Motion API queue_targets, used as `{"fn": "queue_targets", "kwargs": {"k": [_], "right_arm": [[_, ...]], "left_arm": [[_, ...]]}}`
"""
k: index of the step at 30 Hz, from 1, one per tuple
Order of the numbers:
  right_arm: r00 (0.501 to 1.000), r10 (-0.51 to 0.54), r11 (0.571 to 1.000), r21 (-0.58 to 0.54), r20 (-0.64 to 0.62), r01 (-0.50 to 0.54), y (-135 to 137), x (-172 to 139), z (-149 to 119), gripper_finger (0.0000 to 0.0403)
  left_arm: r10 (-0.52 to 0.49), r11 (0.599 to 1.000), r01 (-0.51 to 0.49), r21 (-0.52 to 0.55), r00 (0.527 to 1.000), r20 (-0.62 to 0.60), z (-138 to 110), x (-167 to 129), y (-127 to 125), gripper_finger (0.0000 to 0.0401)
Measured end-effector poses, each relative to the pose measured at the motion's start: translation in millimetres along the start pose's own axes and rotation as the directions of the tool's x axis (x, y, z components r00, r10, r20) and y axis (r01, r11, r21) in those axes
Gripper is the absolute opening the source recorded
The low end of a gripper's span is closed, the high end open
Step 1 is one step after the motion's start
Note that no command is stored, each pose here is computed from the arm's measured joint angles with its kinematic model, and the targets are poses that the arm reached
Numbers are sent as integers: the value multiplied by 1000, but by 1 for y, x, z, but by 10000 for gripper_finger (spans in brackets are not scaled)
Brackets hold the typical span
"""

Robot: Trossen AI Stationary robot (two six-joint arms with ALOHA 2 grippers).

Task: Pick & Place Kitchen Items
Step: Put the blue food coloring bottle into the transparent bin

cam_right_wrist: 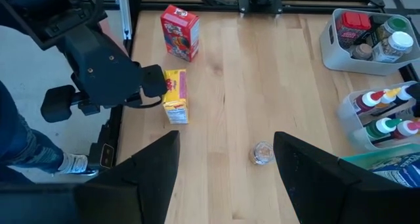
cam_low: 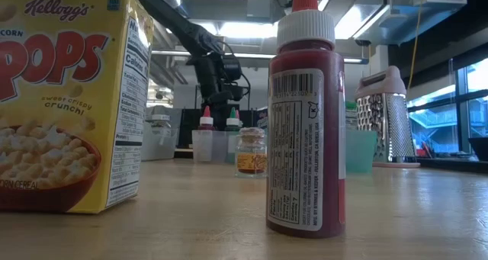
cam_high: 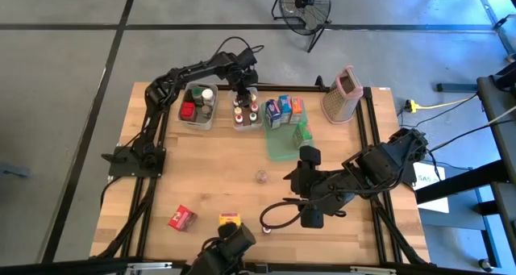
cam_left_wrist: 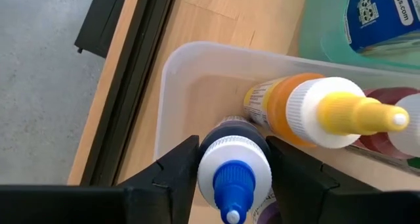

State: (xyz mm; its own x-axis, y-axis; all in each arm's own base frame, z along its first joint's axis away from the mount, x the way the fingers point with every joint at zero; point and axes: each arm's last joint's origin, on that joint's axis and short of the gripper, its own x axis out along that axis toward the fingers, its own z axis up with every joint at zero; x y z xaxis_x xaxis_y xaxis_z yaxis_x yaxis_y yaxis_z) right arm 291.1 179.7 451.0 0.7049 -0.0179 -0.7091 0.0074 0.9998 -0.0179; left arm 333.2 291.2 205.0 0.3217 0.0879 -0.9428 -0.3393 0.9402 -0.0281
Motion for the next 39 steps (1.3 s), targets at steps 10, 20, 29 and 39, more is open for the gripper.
{"fn": "queue_targets", "kwargs": {"k": [10, 20, 29, 39], "right_arm": [[1000, 0, 1000, 0, 1, 0, 0, 0, 0, 250], [1000, 2, 1000, 0, 0, -2, 0, 0, 0, 250], [1000, 4, 1000, 2, 4, -4, 0, 0, 0, 250], [1000, 8, 1000, 6, 13, -8, 1, 0, 1, 250]], "left_arm": [[0, 1000, 0, 17, 1000, 0, 0, 0, 0, 196], [-6, 1000, 6, 24, 1000, -8, -1, 0, 0, 247], [33, 999, -33, 13, 999, -1, 3, -4, 1, 264], [82, 997, -82, 8, 997, -5, 16, -37, 1, 263]]}}
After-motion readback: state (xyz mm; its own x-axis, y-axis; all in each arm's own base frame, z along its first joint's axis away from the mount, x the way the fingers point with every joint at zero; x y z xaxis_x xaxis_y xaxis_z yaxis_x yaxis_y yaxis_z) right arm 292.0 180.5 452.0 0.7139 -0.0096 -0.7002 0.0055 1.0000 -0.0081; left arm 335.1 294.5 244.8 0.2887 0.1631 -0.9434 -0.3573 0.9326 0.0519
